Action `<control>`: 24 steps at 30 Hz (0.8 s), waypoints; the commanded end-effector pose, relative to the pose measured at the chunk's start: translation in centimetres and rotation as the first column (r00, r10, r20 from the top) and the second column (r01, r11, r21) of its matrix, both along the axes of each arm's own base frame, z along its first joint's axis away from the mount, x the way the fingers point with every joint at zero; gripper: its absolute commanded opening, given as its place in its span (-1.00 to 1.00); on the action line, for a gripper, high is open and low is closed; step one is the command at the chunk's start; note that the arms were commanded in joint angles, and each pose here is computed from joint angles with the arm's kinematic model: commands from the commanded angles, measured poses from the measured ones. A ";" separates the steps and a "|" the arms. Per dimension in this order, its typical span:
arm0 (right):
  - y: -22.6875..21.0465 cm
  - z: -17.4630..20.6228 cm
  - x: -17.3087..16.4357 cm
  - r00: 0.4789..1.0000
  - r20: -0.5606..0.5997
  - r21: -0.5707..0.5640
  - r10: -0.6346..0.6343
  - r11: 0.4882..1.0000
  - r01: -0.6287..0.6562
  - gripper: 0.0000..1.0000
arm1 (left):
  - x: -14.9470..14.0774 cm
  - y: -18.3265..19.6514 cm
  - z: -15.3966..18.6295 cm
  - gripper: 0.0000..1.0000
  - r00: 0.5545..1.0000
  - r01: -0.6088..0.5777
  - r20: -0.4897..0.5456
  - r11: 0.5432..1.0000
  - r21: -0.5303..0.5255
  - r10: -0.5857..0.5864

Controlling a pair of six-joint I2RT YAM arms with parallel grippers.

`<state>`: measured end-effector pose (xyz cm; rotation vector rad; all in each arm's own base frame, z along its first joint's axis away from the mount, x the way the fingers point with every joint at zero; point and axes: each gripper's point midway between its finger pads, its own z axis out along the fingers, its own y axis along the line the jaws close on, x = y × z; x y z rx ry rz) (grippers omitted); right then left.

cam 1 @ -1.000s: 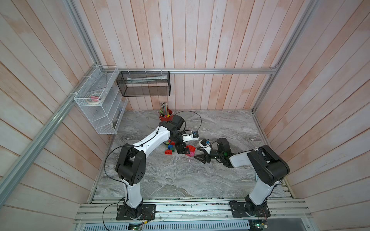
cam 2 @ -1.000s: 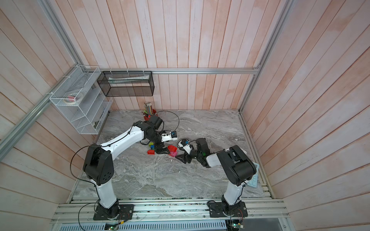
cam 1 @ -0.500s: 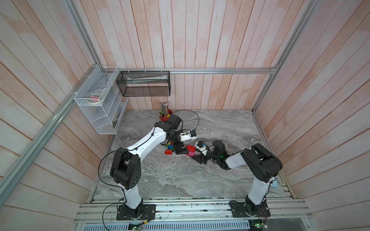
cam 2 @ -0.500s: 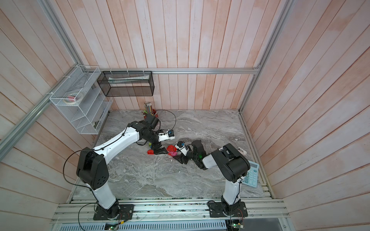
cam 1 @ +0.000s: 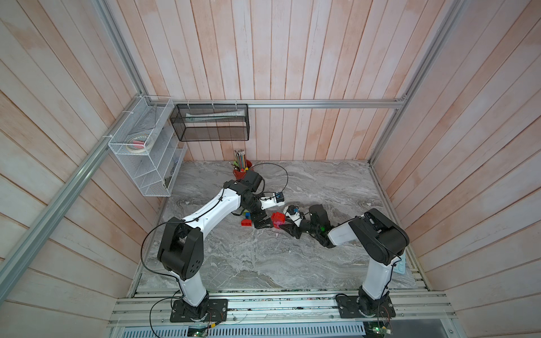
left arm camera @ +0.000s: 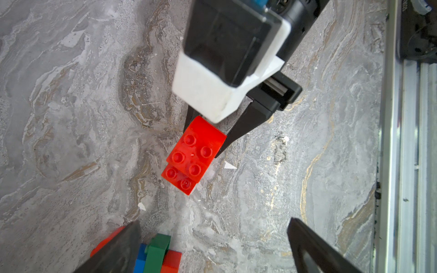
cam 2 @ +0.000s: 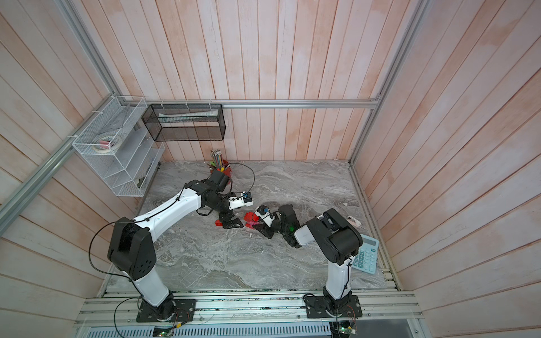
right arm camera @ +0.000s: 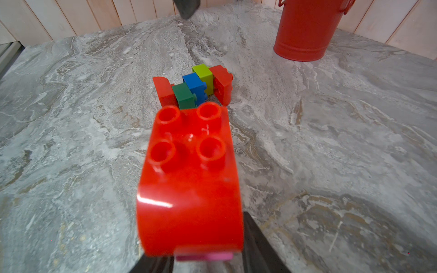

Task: Assemble the letter s with lego
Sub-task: Adjust the lego brick at the center of the board.

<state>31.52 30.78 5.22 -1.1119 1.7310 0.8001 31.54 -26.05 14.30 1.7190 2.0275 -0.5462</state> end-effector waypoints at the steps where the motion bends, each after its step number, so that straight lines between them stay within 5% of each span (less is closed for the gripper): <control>1: 0.5 0.1 0.3 1.000 0.009 0.005 0.000 1.000 0.000 -0.09 | -0.1 0.0 0.9 1.00 1.000 -0.006 0.009 0.999 -0.031 0.006; 14: 0.5 2.2 0.3 0.999 -0.037 0.062 -0.007 0.998 0.009 -0.43 | 0.0 0.0 1.2 1.00 1.000 -0.018 0.005 0.999 -0.032 0.018; 20: -0.4 4.1 -0.2 0.963 -0.267 0.157 0.040 0.988 0.002 -0.45 | 0.2 0.1 2.5 1.00 0.999 -0.034 0.018 0.997 -0.071 0.035; 24: -0.9 4.5 -0.8 0.884 -0.453 0.196 0.116 0.980 -0.028 -0.45 | 0.3 0.2 3.2 1.00 0.999 -0.038 0.029 0.995 -0.093 0.041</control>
